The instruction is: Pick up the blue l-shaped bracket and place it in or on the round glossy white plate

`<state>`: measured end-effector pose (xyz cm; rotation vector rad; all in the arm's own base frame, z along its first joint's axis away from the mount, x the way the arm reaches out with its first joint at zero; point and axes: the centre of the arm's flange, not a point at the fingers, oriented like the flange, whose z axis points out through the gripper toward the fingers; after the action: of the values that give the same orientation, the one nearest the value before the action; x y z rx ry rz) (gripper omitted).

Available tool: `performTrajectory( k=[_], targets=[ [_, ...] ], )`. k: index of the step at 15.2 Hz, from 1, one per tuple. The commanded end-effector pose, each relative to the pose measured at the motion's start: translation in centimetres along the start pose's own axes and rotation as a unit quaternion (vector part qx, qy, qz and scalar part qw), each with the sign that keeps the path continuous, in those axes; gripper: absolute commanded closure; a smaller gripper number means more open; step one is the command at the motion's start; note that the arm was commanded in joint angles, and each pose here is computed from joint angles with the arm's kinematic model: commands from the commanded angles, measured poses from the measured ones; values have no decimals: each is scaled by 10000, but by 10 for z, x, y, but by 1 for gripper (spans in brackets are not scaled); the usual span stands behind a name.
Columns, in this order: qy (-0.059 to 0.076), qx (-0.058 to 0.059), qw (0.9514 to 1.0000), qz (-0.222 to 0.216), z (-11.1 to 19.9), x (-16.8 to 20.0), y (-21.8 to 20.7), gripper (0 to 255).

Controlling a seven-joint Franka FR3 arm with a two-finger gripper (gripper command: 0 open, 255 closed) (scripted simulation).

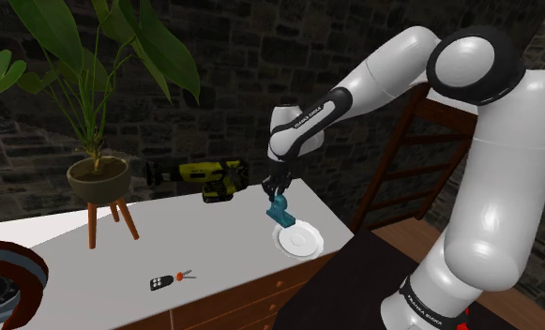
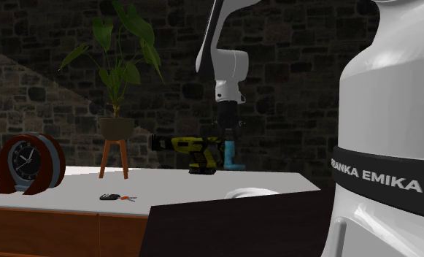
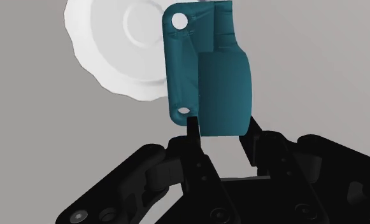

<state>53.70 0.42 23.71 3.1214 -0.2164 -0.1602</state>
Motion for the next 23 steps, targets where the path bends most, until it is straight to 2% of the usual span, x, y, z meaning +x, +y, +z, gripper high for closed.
performTrajectory(
  k=[1,7,23],
  targets=[
    [2,2,10000,-2,-1,-21,17,255],
    [2,2,10000,-2,-2,-82,66,255],
    [2,2,10000,-2,82,-73,65,255]
  ],
)
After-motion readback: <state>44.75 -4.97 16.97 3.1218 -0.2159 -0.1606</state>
